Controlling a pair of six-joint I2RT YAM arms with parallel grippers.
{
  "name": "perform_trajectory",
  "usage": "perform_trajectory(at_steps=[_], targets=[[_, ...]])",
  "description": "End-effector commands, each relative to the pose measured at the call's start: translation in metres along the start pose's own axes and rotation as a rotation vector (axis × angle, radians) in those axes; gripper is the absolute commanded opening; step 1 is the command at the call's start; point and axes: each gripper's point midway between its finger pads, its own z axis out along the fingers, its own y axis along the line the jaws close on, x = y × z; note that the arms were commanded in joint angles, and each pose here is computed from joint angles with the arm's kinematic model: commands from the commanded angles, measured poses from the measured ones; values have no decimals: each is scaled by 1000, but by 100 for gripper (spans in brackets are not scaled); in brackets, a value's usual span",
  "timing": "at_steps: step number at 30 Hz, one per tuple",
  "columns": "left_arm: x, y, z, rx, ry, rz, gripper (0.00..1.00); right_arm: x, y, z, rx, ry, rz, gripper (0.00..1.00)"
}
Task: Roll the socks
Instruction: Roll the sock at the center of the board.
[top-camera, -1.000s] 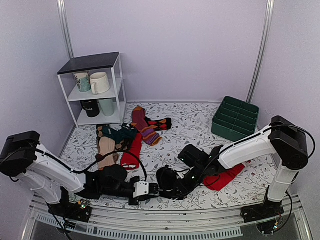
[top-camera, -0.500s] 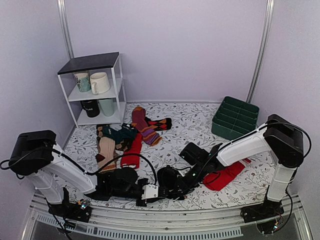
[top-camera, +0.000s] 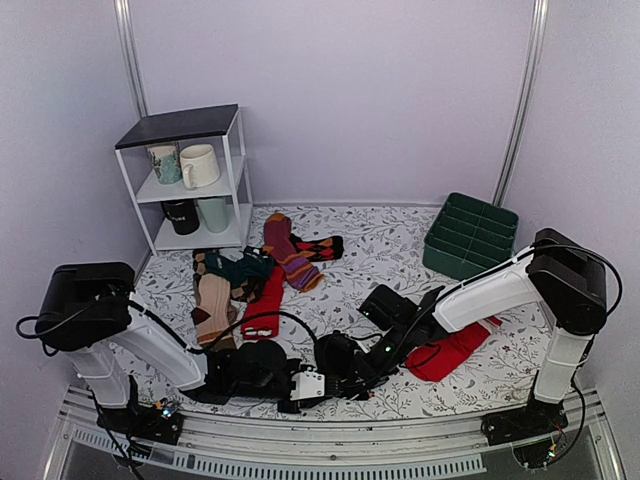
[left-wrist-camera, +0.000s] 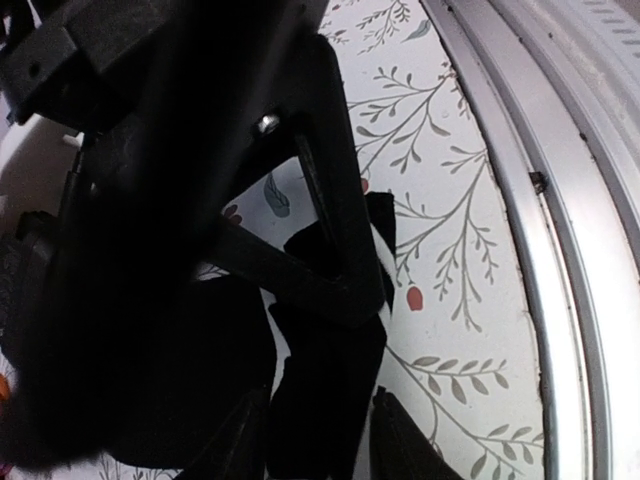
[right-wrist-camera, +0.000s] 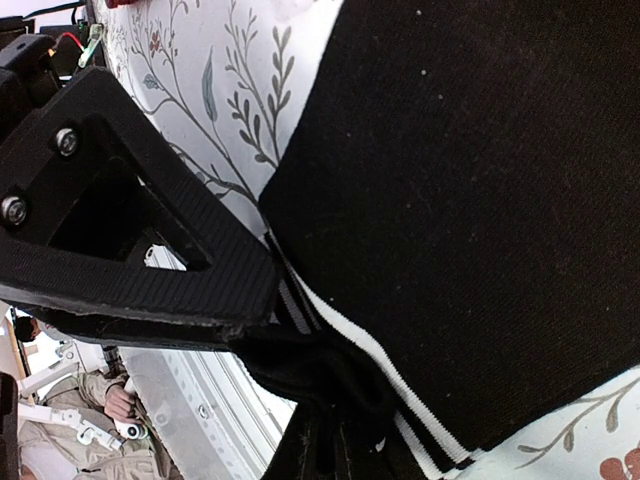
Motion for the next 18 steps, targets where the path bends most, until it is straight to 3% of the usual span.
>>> perform_trajectory(at_steps=[1,18], targets=[[-9,-1,3,2,-12,8,37,45,-45,12,136,140,145,8],[-26,-4,-1,10,-79,10,41,47,-47,14,131,144,162,8]])
